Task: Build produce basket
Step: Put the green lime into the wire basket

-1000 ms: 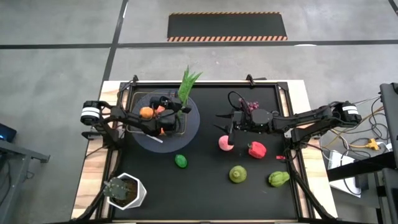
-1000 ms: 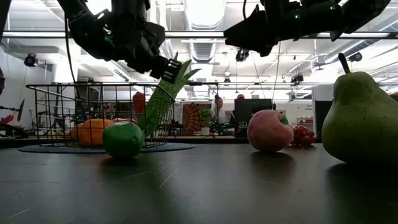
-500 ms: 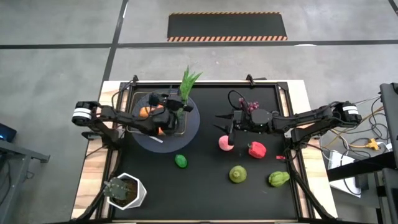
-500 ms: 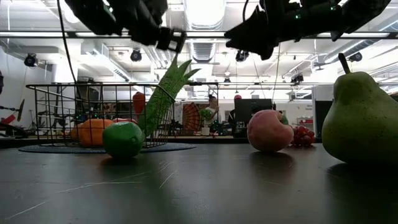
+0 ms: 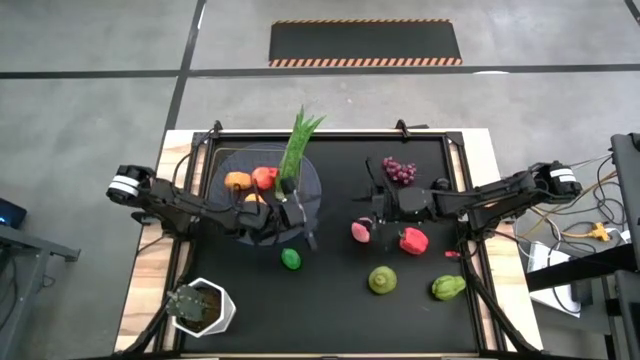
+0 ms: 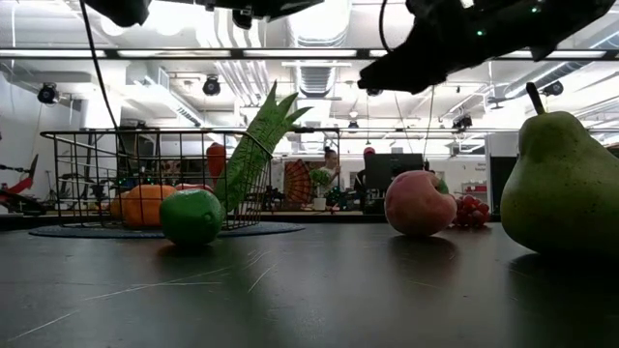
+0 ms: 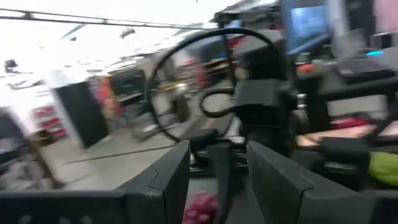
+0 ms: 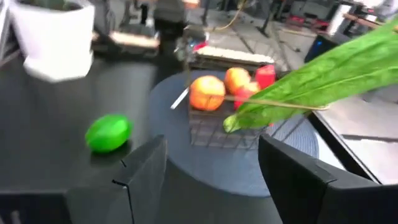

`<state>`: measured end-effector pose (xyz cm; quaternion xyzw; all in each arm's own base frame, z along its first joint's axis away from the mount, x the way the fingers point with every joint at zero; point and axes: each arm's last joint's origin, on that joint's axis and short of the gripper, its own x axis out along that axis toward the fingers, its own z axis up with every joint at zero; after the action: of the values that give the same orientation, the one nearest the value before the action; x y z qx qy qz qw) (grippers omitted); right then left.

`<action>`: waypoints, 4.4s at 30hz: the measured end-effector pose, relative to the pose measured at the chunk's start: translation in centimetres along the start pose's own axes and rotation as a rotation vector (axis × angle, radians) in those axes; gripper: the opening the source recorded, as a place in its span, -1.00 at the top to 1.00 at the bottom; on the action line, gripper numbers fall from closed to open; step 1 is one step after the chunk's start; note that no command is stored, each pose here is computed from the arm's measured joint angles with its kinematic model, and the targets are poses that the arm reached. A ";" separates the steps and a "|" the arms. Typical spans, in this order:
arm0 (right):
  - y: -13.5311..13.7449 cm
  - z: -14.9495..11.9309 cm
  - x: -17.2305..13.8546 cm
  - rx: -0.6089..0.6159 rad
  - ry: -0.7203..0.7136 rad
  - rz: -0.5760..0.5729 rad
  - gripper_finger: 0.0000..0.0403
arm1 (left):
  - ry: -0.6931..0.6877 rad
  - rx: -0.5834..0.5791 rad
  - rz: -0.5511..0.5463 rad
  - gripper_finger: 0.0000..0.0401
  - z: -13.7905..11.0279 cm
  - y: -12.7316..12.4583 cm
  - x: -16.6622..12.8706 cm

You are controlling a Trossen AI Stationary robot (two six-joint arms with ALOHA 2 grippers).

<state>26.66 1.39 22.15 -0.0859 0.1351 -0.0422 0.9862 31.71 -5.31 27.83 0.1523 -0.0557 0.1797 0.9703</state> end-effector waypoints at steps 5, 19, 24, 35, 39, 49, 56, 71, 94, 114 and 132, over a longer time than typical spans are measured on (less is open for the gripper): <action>1.6 -1.0 -0.4 -0.005 0.120 -0.032 -0.23 | -0.005 -0.038 -0.049 0.29 0.0 -0.9 -0.7; 3.4 2.6 -3.5 0.108 0.618 -0.219 0.04 | -0.005 -0.060 -0.055 0.29 0.0 -1.2 -0.8; 4.3 3.7 -4.5 0.011 0.544 -0.205 0.24 | 0.002 -0.125 -0.058 0.29 -0.1 -1.2 -0.7; 4.3 1.0 -5.0 -0.204 -0.006 0.167 0.53 | 0.004 -0.284 -0.076 0.29 -0.2 -1.4 -0.7; 3.0 0.1 -5.7 -0.205 -0.115 0.145 0.62 | 0.015 -0.288 -0.087 0.29 -0.5 -1.7 -0.5; 1.7 -1.1 -7.3 -0.209 -0.146 0.109 0.76 | 0.092 -0.380 -0.195 0.31 -0.8 -3.9 0.9; 1.2 -0.3 -7.5 -0.391 -0.213 0.055 0.76 | 0.432 -0.468 -0.289 0.38 -0.2 -7.4 -0.1; 1.0 -0.1 -7.8 -0.405 -0.218 0.037 0.76 | 1.212 -0.956 0.099 0.56 4.3 -8.6 -5.7; 1.0 -0.3 -7.8 -0.424 -0.202 0.040 0.76 | 1.307 0.195 -0.606 -0.17 -1.6 -7.2 -5.2; 1.0 -0.3 -7.7 -0.418 -0.197 0.043 0.76 | 1.220 0.391 -0.695 -0.22 -6.2 -7.5 -3.1; 1.0 -0.4 -7.7 -0.418 -0.194 0.044 0.76 | 1.232 0.322 -0.672 0.00 -8.2 -7.6 -3.2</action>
<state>19.21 3.14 23.60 -0.2891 0.0473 0.0166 0.9560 31.95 -10.49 17.43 0.1733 0.5787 -0.0691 0.7939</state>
